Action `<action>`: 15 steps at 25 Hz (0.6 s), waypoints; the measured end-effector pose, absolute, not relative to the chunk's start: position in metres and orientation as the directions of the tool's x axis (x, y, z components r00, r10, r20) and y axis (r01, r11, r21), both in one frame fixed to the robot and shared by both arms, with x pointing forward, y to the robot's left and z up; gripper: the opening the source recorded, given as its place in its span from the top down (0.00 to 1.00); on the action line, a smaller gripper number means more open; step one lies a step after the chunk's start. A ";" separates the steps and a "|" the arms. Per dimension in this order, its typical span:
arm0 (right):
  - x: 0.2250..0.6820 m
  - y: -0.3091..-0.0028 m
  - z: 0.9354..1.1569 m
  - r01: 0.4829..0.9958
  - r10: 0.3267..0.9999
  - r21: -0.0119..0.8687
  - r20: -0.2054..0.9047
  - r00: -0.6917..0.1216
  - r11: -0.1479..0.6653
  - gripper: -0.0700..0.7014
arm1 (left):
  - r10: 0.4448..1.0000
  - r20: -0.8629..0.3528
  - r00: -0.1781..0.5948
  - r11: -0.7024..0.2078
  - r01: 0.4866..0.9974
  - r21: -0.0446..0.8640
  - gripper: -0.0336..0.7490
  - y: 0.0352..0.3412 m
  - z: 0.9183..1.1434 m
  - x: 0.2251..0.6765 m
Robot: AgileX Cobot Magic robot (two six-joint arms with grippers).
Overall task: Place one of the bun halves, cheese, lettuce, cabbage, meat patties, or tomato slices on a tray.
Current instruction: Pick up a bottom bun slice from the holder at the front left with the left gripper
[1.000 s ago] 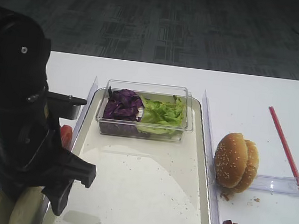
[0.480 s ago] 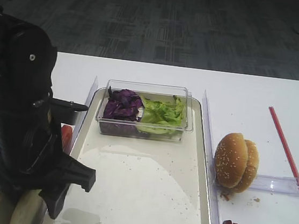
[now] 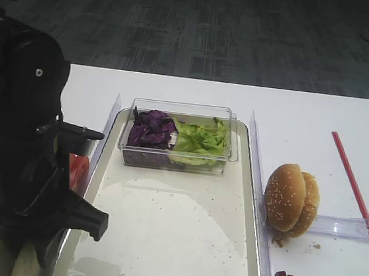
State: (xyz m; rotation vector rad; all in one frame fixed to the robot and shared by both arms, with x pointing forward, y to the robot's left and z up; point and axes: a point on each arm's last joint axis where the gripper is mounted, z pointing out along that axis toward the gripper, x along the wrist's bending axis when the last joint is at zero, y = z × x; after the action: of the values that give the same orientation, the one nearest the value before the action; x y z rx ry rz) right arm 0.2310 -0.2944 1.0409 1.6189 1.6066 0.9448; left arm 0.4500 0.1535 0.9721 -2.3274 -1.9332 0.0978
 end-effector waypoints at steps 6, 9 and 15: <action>0.231 -0.294 1.041 0.522 0.999 0.853 0.042 -0.016 -0.027 0.03 | 0.982 0.026 0.186 -0.181 0.975 -0.131 0.72 0.154 0.972 0.450; 0.231 -0.294 1.041 0.522 0.999 0.853 0.042 -0.016 -0.027 0.03 | 0.982 0.026 0.186 -0.181 0.975 -0.131 0.74 0.154 0.972 0.450; 0.231 -0.294 1.041 0.522 0.999 0.853 0.042 -0.016 -0.027 0.03 | 0.983 0.035 0.179 -0.173 0.976 -0.128 0.84 0.154 0.972 0.450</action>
State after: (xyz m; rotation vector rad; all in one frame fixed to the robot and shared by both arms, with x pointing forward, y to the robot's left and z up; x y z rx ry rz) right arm 0.2310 -0.2944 1.0409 1.6189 1.6066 0.9448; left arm 0.4503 0.1544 0.9721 -2.3160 -1.9369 0.0842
